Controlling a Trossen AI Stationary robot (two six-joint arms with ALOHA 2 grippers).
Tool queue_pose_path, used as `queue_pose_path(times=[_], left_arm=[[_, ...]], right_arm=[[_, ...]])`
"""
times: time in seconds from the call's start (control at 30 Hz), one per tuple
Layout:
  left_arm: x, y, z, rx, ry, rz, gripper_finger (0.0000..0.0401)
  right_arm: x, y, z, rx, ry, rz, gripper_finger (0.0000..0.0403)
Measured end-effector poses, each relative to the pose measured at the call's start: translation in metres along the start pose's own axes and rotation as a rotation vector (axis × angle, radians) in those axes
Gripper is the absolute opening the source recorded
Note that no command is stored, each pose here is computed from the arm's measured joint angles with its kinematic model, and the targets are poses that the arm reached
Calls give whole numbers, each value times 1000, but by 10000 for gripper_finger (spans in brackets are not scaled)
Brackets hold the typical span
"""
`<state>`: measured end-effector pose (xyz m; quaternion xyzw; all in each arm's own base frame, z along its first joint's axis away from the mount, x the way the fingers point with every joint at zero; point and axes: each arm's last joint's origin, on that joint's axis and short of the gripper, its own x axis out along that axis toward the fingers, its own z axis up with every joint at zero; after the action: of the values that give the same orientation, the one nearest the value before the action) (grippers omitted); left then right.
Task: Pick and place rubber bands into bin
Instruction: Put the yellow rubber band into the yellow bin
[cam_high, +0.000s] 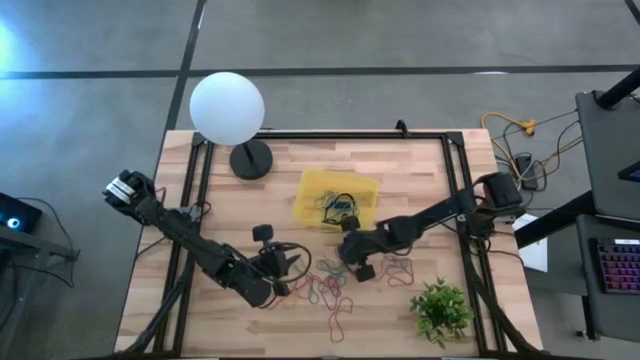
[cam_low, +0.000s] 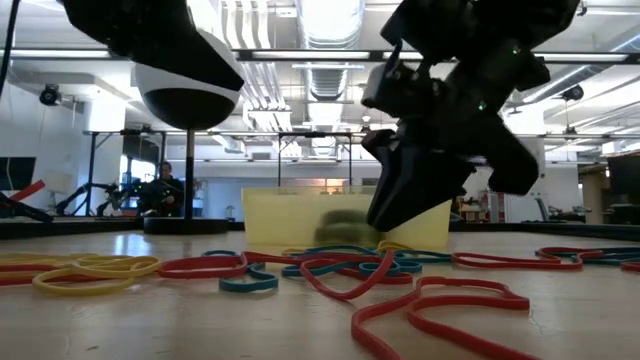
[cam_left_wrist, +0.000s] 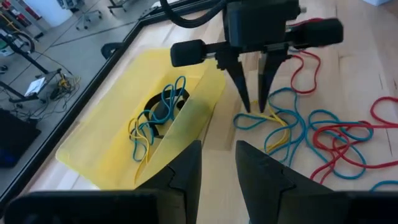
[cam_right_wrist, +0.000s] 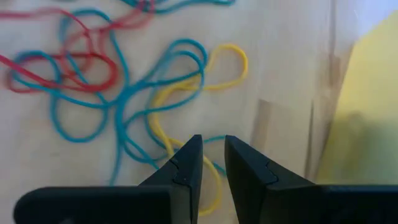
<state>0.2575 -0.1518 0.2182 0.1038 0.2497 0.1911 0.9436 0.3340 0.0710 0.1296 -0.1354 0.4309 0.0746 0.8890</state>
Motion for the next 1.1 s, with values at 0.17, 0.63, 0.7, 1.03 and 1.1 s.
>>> queue_pose_path(times=[0.17, 0.63, 0.7, 1.03, 1.1], left_arm=[[1, 1, -6, 12, 10, 4, 83], [2, 1, -8, 15, 13, 5, 83], [2, 1, -8, 14, 12, 5, 83], [2, 1, -8, 9, 8, 4, 83], [2, 0, -7, 7, 7, 3, 83]], right_arm=[[2, -1, 4, -26, 32, -15, 57], [3, 0, -3, -38, 116, -24, 117], [4, 0, -3, -37, 118, -24, 121], [7, 0, -4, -14, 130, -24, 110], [9, 1, -4, -7, 134, -24, 106]])
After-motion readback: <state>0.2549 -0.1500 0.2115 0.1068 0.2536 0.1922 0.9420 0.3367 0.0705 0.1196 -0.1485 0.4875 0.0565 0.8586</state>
